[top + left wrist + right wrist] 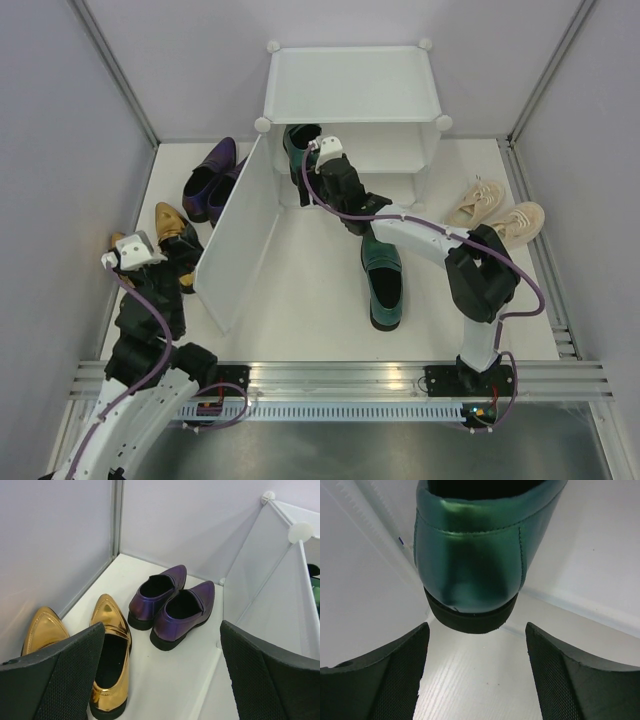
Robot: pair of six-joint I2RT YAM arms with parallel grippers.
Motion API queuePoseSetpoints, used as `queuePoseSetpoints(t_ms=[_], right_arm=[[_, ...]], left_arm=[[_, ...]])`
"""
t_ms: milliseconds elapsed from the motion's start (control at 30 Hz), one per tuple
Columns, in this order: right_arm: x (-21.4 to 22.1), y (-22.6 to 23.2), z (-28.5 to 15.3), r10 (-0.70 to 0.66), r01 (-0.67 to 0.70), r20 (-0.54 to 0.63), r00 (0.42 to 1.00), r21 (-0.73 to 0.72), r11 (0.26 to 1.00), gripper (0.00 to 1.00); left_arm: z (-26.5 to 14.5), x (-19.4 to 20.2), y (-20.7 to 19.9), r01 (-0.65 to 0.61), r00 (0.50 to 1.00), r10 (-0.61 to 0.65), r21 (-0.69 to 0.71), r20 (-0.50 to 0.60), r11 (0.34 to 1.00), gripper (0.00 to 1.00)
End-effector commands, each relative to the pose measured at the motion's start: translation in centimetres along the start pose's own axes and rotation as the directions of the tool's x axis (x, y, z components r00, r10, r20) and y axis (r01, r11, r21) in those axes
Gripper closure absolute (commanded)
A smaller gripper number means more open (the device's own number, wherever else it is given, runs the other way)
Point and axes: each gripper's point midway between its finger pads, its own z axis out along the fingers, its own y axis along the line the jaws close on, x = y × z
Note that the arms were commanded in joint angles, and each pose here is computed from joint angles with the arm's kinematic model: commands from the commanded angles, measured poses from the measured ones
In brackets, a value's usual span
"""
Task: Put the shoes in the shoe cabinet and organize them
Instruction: Place the shoe in the shoe cabinet.
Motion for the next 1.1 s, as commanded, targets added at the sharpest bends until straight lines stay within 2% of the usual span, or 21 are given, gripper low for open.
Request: queuePoseSetpoints(t_ms=[0,67,133,167,200,233,267,300,333,433,500,667,867,1067], right_arm=[[-4.0,0.5,0.6,0.031,-0.030,0.104,0.994,-0.012,0.999,0.19],[-4.2,0.6,0.6,0.040,-0.038,0.110,0.993,-0.020,0.999,0.20],[-4.3,0.6,0.6,0.043,-0.041,0.111,0.993,-0.022,0.999,0.20],[-4.3,0.6,0.6,0.046,-0.043,0.112,0.993,-0.023,0.999,0.20],[-4.4,0.7,0.5,0.048,-0.045,0.113,0.992,-0.029,0.999,0.21],[-4.4,0.7,0.5,0.051,-0.047,0.112,0.992,-0.031,0.998,0.21],[-4.3,0.5,0.6,0.050,-0.048,0.110,0.993,-0.029,0.998,0.21],[-4.3,0.6,0.6,0.057,-0.054,0.110,0.992,-0.033,0.998,0.21],[-4.4,0.5,0.6,0.063,-0.060,0.113,0.992,-0.033,0.998,0.21],[-4.4,0.4,0.6,0.073,-0.069,0.111,0.991,-0.039,0.997,0.21],[-4.6,0.3,0.5,0.082,-0.077,0.116,0.990,-0.044,0.996,0.22],[-4.4,0.0,0.6,0.109,-0.104,0.110,0.988,-0.050,0.993,0.22],[-4.1,-0.2,0.7,0.114,-0.109,0.104,0.988,-0.056,0.992,0.23],[-4.0,-0.2,0.9,0.127,-0.121,0.106,0.986,-0.067,0.990,0.24]], left_arm=[[-1.0,-4.7,-0.4,0.024,0.997,-0.028,0.060,0.070,0.998,0.01],[-1.4,-6.5,-0.8,0.012,0.996,-0.021,0.096,0.092,0.995,0.01],[-1.9,-9.9,-0.7,0.021,0.989,-0.036,0.107,0.141,0.994,0.00],[-1.5,-10.4,-1.5,0.001,0.991,-0.018,0.129,0.129,0.992,0.00],[-1.9,-12.8,-1.8,0.014,0.987,-0.038,0.152,0.159,0.988,0.00],[-1.8,-13.5,-2.4,-0.029,0.986,-0.001,0.174,0.165,0.984,0.00],[-1.0,-12.9,-4.4,-0.082,0.991,0.054,0.233,0.124,0.969,0.00],[-1.2,-14.8,-5.1,-0.083,0.989,0.048,0.265,0.137,0.961,0.00],[-0.8,-14.7,-6.2,-0.113,0.990,0.083,0.299,0.112,0.948,0.00],[0.1,-12.9,-11.0,-0.181,0.978,0.209,0.472,-0.005,0.863,0.00],[1.3,-10.1,-12.8,-0.214,0.941,0.318,0.524,-0.116,0.824,0.00],[2.3,-5.9,-15.1,-0.214,0.876,0.421,0.595,-0.233,0.774,0.00],[3.3,-2.1,-15.5,-0.240,0.793,0.515,0.611,-0.324,0.754,0.03],[3.9,1.0,-14.1,-0.279,0.730,0.553,0.564,-0.401,0.777,0.20]])
